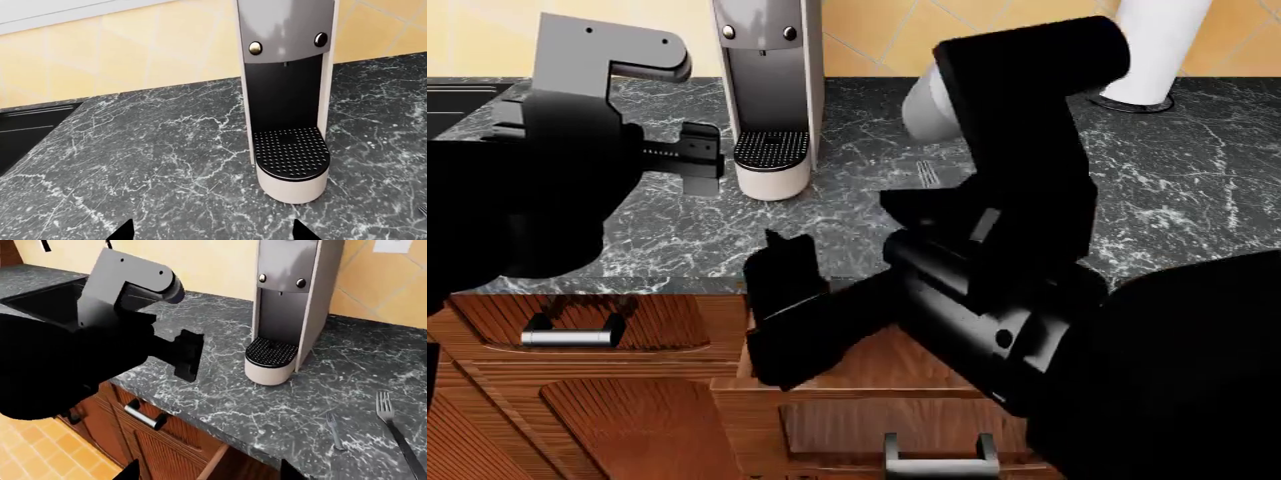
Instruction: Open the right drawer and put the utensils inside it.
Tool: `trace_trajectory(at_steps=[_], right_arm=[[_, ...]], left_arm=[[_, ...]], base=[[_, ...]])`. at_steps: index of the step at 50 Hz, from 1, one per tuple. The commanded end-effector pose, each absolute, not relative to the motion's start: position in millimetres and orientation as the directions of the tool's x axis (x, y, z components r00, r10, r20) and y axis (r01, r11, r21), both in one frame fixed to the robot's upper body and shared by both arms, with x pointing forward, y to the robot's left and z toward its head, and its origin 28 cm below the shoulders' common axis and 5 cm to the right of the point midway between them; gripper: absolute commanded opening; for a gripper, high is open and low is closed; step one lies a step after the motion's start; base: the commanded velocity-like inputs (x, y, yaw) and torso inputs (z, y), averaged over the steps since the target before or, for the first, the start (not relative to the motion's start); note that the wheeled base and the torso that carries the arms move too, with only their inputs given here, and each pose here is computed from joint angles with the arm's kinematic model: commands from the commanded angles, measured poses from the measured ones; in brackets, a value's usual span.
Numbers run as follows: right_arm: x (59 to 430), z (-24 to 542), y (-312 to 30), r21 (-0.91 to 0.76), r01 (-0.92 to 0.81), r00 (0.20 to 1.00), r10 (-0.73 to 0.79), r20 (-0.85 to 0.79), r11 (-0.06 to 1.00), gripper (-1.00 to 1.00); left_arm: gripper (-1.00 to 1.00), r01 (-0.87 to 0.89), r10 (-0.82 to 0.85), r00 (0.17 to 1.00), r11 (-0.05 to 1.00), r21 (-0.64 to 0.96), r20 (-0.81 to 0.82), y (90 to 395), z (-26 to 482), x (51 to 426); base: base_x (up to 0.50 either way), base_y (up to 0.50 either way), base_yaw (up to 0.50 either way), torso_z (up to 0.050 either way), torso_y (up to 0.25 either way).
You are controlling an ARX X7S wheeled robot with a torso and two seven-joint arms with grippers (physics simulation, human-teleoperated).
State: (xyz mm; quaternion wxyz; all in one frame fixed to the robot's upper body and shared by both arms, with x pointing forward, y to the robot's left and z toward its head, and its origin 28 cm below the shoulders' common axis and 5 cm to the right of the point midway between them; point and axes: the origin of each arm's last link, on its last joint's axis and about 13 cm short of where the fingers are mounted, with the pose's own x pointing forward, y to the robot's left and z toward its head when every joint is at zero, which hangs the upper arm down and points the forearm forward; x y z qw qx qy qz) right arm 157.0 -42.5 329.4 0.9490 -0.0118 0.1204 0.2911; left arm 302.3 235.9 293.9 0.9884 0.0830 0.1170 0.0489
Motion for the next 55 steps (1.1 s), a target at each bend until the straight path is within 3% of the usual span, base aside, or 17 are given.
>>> trace_trajectory(at_steps=[1,5,16,21,41,55], right_arm=[[194,353,-91,0.022,-0.282,0.925,0.277,-0.258,0.959,1.00],[220,350,-107,0.064,-0.129,0.950,0.142,-0.279,0.990,1.00],[247,348,-116,0.049,-0.025,0.945,0.039,-0.325,0.999,1.00],[255,347,-116,0.051,-0.053,0.936,0.067,-0.344,0.997,1.00],[258,334,-118,0.028,-0.075,0.885,0.080,-0.459,0.997,1.00],[255,329,-123,0.010,-0.090,0.875,0.084,-0.478,0.996,1.00]], left_arm=[[1.00,-0.077,0.115,0.968,0.982,0.174,-0.222,236,295,302],[1.00,-0.080,0.118,0.968,0.982,0.174,-0.223,238,295,302],[1.00,-0.079,0.119,0.966,0.981,0.175,-0.230,237,291,305],[1.00,-0.075,0.115,0.966,0.981,0.177,-0.233,236,289,305],[1.00,-0.080,0.120,0.965,0.982,0.173,-0.233,238,289,307],[1.00,-0.081,0.122,0.963,0.981,0.175,-0.240,239,286,308]], base=[[0.00,0.00,0.00,0.000,0.000],[0.00,0.00,0.00,0.000,0.000],[0.00,0.00,0.00,0.000,0.000],[0.07,0.00,0.00,0.000,0.000],[0.50,0.00,0.00,0.000,0.001],[0.16,0.00,0.00,0.000,0.002]])
